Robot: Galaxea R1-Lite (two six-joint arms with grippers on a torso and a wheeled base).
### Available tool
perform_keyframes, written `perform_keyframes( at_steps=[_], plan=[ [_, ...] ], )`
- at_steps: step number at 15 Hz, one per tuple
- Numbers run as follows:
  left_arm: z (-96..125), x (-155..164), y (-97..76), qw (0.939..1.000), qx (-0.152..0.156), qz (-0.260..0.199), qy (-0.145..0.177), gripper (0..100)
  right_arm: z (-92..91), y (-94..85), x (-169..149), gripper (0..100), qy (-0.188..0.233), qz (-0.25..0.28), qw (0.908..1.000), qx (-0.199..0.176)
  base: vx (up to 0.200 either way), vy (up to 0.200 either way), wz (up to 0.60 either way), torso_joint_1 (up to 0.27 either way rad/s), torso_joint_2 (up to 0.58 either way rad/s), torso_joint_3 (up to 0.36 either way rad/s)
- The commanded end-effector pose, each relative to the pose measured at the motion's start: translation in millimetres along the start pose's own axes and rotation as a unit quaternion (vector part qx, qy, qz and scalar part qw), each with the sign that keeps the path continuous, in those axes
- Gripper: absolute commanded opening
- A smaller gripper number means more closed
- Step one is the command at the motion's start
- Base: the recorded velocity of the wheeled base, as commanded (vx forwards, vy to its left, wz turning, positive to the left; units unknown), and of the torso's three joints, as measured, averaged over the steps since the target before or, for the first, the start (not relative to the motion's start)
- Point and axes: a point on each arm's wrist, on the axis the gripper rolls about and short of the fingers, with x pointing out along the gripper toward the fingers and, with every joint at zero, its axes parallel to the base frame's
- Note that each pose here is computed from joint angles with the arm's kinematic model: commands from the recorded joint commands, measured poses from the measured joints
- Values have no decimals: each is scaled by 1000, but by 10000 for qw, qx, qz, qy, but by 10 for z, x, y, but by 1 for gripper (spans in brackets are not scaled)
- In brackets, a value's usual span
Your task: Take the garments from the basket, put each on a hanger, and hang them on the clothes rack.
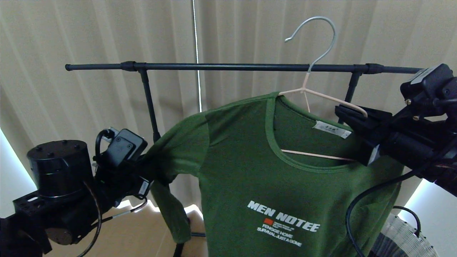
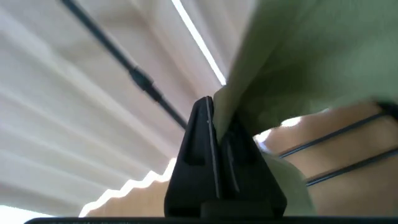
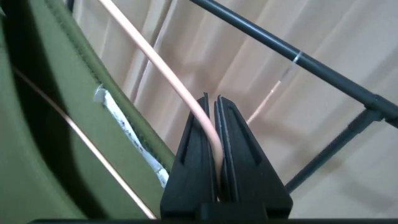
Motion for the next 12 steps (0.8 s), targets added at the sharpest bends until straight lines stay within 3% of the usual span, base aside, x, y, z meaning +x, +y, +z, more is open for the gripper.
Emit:
perform_keyframes(
  at_steps=[1,4,5,8,12],
  plan=[
    [-97,-130,160,9995,-97,296,103,0,-35,-65,18,0,86,-150,9999,-13,0,0,0,0,0,0],
    [-104,-218,193,9993,-159,348,45,0,-47,-59,42,0,128,-133,9998,-17,0,0,0,0,0,0],
    [-91,-245,196,9994,-164,298,-29,100,-46,-59,51,0,131,-140,9998,-24,0,0,0,0,0,0],
    [-41,-309,220,9992,-215,214,-247,100,-51,-63,51,0,162,-178,9997,-34,0,0,0,0,0,0],
    [112,-587,337,9942,-590,241,-868,100,-217,-208,43,0,840,-381,9957,-88,0,0,0,0,0,0]
  ],
)
